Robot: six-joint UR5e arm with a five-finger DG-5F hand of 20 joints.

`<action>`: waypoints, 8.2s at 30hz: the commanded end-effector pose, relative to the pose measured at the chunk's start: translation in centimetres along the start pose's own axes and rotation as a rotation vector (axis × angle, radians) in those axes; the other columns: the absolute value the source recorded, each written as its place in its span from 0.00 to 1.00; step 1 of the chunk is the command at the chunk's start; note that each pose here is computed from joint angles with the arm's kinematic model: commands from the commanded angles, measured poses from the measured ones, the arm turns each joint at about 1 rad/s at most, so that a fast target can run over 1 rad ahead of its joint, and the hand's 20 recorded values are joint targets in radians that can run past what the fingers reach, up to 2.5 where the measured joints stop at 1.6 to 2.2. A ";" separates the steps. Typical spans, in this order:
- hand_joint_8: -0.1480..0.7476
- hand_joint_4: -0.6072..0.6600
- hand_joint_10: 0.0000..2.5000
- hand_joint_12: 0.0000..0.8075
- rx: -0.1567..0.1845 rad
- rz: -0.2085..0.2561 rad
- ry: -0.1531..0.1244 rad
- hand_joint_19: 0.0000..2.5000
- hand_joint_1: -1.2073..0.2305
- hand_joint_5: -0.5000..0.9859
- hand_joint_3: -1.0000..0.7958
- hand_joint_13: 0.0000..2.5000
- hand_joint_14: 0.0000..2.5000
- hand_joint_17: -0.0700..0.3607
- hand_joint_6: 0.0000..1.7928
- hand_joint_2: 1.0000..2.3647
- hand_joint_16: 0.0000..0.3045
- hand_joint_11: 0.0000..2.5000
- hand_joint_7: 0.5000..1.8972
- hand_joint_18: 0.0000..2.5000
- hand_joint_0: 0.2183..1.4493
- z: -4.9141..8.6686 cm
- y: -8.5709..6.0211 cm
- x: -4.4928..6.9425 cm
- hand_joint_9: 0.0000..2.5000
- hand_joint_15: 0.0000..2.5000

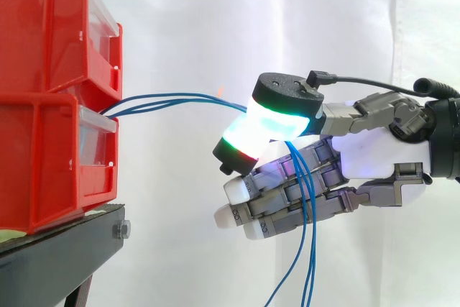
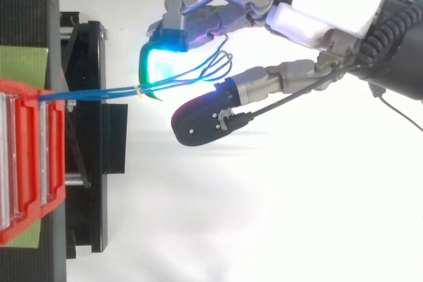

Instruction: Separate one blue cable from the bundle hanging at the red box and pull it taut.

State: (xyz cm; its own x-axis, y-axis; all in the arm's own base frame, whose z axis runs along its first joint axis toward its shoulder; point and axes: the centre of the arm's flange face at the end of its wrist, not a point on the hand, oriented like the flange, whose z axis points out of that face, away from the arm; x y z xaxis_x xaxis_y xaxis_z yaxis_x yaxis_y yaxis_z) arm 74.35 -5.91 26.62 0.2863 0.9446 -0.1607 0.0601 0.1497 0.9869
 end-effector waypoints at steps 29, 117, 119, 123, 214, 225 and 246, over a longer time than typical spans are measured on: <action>0.45 0.45 0.01 0.34 0.001 0.004 0.001 0.07 0.25 0.23 0.42 0.17 0.00 0.32 0.52 0.01 0.10 0.26 0.41 0.12 0.37 0.0 0.0 0.1 0.32 0.07; 0.43 0.41 0.01 0.33 0.015 0.143 -0.012 0.06 0.33 0.21 0.28 0.19 0.00 0.32 0.54 0.00 0.10 0.45 0.46 0.13 0.42 -0.1 -0.4 -0.1 0.39 0.08; 0.44 0.41 0.01 0.33 0.014 0.146 -0.009 0.06 0.33 0.21 0.28 0.19 0.00 0.31 0.54 0.00 0.10 0.45 0.46 0.13 0.42 -0.1 -0.4 -0.1 0.39 0.08; 0.44 0.41 0.01 0.33 0.013 0.156 -0.011 0.06 0.33 0.21 0.28 0.20 0.00 0.31 0.54 0.00 0.09 0.48 0.46 0.13 0.42 -0.1 -0.4 -0.2 0.40 0.09; 0.42 0.45 0.63 0.33 0.074 0.199 0.037 0.67 0.32 0.21 0.31 0.36 0.74 0.30 0.53 0.00 0.09 0.44 0.44 0.46 0.44 -0.1 -3.4 0.4 0.36 0.51; 0.43 0.46 0.63 0.34 0.072 0.200 0.037 0.67 0.32 0.21 0.31 0.36 0.75 0.30 0.53 0.00 0.09 0.44 0.45 0.46 0.44 0.0 -3.3 0.4 0.36 0.51; 0.43 0.46 0.62 0.35 0.072 0.200 0.037 0.68 0.32 0.22 0.31 0.37 0.74 0.30 0.53 0.00 0.09 0.46 0.46 0.47 0.44 0.0 -3.3 0.4 0.37 0.51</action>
State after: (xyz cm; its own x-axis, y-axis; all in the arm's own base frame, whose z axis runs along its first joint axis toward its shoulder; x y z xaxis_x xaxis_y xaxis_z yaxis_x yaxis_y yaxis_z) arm 74.22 -5.98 23.25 0.2642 0.9636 0.0399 0.0757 -0.0619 0.9952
